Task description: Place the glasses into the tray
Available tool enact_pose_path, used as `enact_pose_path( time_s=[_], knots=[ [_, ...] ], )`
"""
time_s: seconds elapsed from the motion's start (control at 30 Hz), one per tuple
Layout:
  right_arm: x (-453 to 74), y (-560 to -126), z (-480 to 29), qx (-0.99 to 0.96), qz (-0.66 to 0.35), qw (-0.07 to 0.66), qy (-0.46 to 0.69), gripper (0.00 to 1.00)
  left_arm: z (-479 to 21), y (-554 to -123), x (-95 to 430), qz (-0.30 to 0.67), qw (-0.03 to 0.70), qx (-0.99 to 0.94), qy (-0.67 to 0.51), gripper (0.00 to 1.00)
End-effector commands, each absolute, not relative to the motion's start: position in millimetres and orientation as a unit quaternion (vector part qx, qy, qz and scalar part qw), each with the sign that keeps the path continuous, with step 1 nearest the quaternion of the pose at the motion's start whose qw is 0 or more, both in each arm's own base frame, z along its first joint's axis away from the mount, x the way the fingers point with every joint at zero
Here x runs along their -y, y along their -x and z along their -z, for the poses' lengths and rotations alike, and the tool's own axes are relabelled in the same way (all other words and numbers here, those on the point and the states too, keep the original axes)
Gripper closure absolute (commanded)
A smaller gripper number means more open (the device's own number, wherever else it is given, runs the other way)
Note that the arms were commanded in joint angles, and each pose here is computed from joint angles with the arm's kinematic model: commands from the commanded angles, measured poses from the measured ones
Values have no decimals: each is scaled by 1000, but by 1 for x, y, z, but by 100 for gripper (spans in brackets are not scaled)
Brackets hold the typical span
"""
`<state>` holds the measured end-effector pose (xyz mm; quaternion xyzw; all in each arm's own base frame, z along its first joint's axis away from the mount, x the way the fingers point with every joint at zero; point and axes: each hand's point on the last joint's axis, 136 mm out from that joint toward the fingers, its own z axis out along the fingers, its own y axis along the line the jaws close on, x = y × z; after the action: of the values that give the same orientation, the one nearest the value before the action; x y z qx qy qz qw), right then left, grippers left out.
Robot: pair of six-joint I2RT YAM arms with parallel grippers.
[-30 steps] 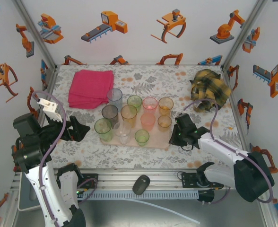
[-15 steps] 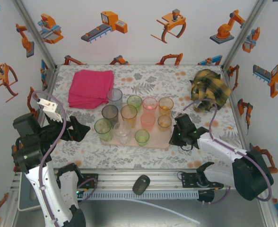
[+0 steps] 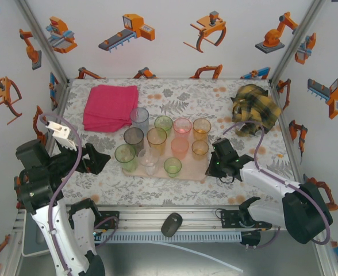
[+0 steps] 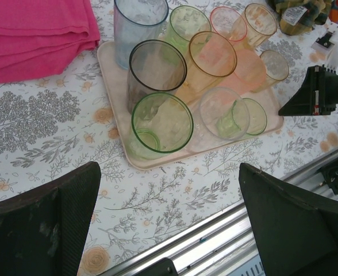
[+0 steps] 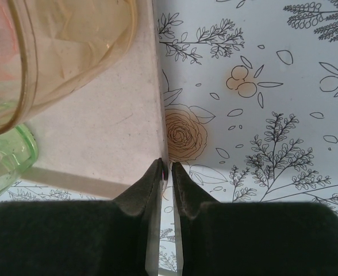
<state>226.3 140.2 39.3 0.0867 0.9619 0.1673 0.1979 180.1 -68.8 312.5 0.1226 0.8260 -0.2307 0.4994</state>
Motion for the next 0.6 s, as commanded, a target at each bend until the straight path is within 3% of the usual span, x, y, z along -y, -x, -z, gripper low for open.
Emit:
enact_pose_path(
  time_s=[0.0, 0.27, 0.57],
  knots=[
    [-135, -226, -38, -961, -160, 204, -97, 84, -314, -176, 73, 235, 501, -822, -137, 3],
    [-135, -229, -34, -960, -160, 206, -101, 88, -315, -176, 73, 235, 501, -821, -138, 3],
    [-140, -241, -37, -960, -153, 213, -95, 99, -313, -175, 73, 234, 500, -822, -138, 3]
  ],
)
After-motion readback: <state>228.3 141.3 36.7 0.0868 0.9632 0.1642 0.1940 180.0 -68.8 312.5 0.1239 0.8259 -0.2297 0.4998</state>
